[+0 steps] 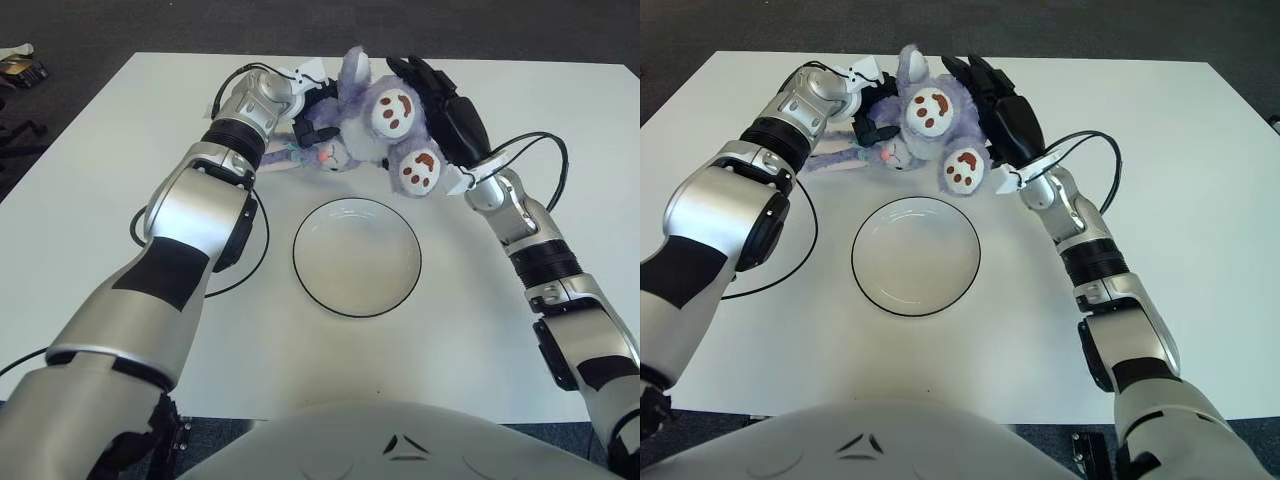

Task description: Put the doll into the plate.

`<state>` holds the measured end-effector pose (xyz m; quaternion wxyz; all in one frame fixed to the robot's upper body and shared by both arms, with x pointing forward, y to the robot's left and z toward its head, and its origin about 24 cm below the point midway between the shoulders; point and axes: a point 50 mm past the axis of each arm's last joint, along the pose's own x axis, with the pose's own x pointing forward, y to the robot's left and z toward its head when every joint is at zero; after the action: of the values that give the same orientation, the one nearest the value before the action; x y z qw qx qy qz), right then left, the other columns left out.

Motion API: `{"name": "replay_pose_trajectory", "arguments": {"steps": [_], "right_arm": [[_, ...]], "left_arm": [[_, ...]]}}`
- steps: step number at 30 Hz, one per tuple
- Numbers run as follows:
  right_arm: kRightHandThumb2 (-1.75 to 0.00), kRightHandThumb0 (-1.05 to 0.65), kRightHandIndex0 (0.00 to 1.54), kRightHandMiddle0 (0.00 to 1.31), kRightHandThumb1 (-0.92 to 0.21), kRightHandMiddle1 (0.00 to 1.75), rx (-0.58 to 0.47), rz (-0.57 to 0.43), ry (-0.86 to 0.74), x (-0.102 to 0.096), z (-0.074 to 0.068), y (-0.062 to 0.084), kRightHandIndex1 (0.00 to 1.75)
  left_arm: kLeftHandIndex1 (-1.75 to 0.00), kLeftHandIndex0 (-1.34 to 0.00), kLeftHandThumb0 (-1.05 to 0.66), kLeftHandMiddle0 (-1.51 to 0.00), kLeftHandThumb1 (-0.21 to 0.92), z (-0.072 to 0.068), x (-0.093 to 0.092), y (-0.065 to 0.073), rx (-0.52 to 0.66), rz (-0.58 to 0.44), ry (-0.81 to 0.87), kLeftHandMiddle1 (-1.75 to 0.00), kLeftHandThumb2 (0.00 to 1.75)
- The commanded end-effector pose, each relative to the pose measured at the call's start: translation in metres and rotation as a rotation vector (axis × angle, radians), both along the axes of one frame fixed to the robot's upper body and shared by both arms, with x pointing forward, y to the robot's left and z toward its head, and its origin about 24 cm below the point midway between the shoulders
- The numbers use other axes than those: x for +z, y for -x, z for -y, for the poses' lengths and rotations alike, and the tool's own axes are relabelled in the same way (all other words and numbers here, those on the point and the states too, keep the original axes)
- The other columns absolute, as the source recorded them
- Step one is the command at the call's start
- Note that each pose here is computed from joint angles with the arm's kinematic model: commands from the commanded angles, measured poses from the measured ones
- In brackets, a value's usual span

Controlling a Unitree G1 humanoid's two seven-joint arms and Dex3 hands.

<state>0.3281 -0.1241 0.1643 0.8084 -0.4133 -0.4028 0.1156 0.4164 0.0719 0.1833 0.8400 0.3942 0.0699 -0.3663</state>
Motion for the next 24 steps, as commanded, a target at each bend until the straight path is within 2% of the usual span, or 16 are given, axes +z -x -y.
{"name": "replay_pose_trajectory", "arguments": {"steps": [1,6,8,9,10,13,15,17,19,21,23,24], "right_arm": [[-0.82,-0.68,0.25,0.00,-0.35,0.58,0.015,-0.002,-0.015,0.0020,-0.0040,0.0009,0.07],[-0.86,-0.64,0.33,0.00,-0.32,0.72,-0.007,-0.012,-0.061,0.0027,-0.0046,0.0005,0.15],[-0.89,-0.62,0.27,0.00,-0.30,0.80,-0.011,-0.022,-0.084,0.0028,-0.0047,0.0000,0.38],[-0.89,-0.62,0.26,0.00,-0.30,0.82,-0.013,-0.028,-0.094,0.0029,-0.0048,-0.0004,0.43],[-0.91,-0.61,0.24,0.00,-0.29,0.87,-0.014,-0.033,-0.100,0.0030,-0.0049,-0.0007,0.53],[-0.95,-0.57,0.22,0.00,-0.27,0.96,-0.034,-0.057,-0.111,0.0035,-0.0051,-0.0017,0.69],[-0.97,-0.55,0.22,0.00,-0.25,1.02,-0.043,-0.077,-0.123,0.0034,-0.0050,-0.0021,0.76],[-0.98,-0.54,0.23,0.00,-0.24,1.06,-0.045,-0.092,-0.139,0.0035,-0.0053,-0.0024,0.81],[-1.01,-0.52,0.24,0.00,-0.23,1.15,-0.045,-0.103,-0.154,0.0038,-0.0055,-0.0026,0.89],[-1.03,-0.51,0.25,0.00,-0.22,1.21,-0.047,-0.106,-0.163,0.0042,-0.0060,-0.0027,0.93],[-1.05,-0.49,0.26,0.01,-0.21,1.31,-0.052,-0.100,-0.169,0.0051,-0.0074,-0.0026,1.04],[-1.07,-0.46,0.28,0.03,-0.20,1.38,-0.055,-0.096,-0.172,0.0056,-0.0082,-0.0024,1.17]], "left_arm": [[-1.74,-0.66,0.00,-0.88,-0.05,0.0042,0.0009,0.0006,-0.012,0.021,0.004,-1.75,1.74],[-1.75,-0.66,0.00,-0.89,-0.05,0.0039,-0.0005,0.0007,-0.008,0.006,0.008,-1.75,1.74],[-1.75,-0.66,0.00,-0.89,-0.06,0.0041,-0.0007,0.0008,-0.009,-0.003,0.008,-1.75,1.74],[-1.75,-0.66,0.00,-0.89,-0.06,0.0042,-0.0009,0.0010,-0.010,-0.011,0.008,-1.75,1.74],[-1.75,-0.63,0.00,-0.87,-0.02,0.0042,-0.0010,0.0011,-0.011,-0.016,0.007,-1.73,1.70],[-1.75,-0.59,0.00,-0.83,0.04,0.0039,-0.0014,0.0013,-0.013,-0.038,0.007,-1.71,1.63],[-1.74,-0.60,0.00,-0.86,0.00,0.0038,-0.0014,0.0014,-0.014,-0.043,0.007,-1.73,1.67],[-1.75,-0.61,0.00,-0.75,0.07,0.0033,-0.0019,0.0016,-0.017,-0.048,0.010,-1.74,1.60],[-1.73,-0.64,0.00,-0.84,-0.01,0.0031,-0.0026,0.0019,-0.023,-0.053,0.013,-1.74,1.68],[-1.72,-0.66,0.00,-0.87,-0.04,0.0030,-0.0031,0.0020,-0.026,-0.054,0.014,-1.74,1.71],[-1.71,-0.68,0.00,-0.89,-0.05,0.0029,-0.0036,0.0020,-0.025,-0.050,0.016,-1.75,1.73],[-1.72,-0.68,0.00,-0.89,-0.06,0.0029,-0.0038,0.0020,-0.023,-0.047,0.017,-1.75,1.74]]}}
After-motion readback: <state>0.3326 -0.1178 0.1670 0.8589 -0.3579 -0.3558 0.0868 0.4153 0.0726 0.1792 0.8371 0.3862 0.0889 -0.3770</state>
